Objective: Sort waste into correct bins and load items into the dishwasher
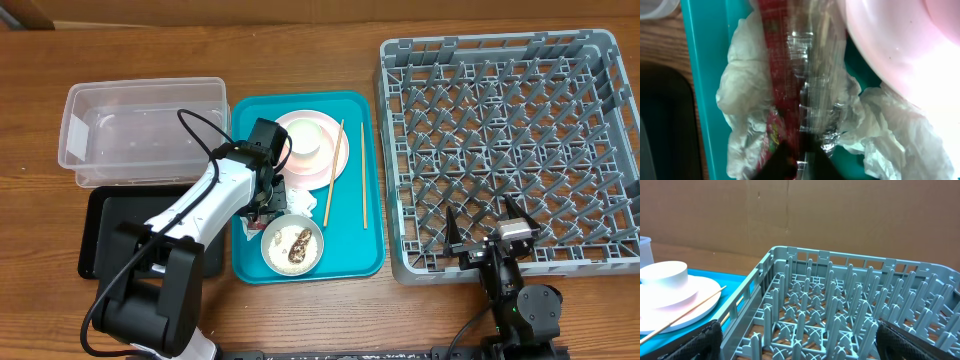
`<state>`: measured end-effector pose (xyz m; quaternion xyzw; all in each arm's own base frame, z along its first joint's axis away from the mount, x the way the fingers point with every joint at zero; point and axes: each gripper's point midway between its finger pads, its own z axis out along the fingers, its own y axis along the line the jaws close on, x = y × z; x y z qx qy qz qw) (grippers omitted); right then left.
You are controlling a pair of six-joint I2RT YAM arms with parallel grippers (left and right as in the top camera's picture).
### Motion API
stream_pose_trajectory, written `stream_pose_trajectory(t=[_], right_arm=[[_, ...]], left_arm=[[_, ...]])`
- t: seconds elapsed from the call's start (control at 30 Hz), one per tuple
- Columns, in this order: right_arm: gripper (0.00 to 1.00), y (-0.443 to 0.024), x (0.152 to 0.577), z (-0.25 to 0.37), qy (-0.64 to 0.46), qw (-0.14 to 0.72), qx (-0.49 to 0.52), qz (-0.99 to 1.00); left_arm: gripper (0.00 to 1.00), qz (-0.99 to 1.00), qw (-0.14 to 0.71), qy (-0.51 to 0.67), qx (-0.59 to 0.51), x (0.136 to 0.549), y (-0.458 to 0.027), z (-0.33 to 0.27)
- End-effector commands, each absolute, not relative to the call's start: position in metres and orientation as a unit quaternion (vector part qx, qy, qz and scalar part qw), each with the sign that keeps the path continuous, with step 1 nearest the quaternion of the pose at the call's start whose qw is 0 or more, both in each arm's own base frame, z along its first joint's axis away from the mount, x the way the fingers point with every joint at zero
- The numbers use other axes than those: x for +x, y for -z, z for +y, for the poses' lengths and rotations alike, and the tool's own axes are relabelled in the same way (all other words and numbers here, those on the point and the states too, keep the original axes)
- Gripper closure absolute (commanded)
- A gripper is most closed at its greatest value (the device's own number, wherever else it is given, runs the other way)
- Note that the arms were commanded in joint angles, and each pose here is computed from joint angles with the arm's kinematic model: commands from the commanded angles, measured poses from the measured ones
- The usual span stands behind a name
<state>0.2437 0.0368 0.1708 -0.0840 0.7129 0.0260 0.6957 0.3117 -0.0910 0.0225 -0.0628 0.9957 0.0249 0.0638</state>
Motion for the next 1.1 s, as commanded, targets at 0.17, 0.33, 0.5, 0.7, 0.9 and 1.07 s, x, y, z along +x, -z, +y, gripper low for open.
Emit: stream_pose_trajectory(t=[0.17,0.33,0.5,0.7,0.9,1.07], right_arm=[[0.0,-0.17,0.244,0.038,-0.028,0.698,-0.085,0.71],[0.0,-0.17,0.244,0.038,-0.028,0.698,-0.085,0.71],[0.0,-0.17,0.244,0.038,-0.028,0.698,-0.085,0.71],[0.0,-0.17,0.244,0.038,-0.028,0.698,-0.085,0.71],[0.0,-0.17,0.244,0.038,-0.028,0.698,-0.085,0.71],[0.0,-0.17,0.244,0.038,-0.028,0.698,-0.085,0.71]], left_arm=[[0.96,0.997,0.068,-0.016,-0.034,0.325,-0.048,-0.1],[0.96,0.997,0.064,-0.018,-0.03,0.331,-0.088,-0.103],[0.96,0.997,0.064,-0.018,-0.039,0.328,-0.126,-0.101],[0.96,0.968,0.128,-0.066,-0.208,0.31,-0.176,-0.056],[0.96,0.903,0.215,-0.127,-0.349,0.286,-0.223,0.0],[0.96,0.862,0.224,-0.126,-0.437,0.265,-0.23,0.037]])
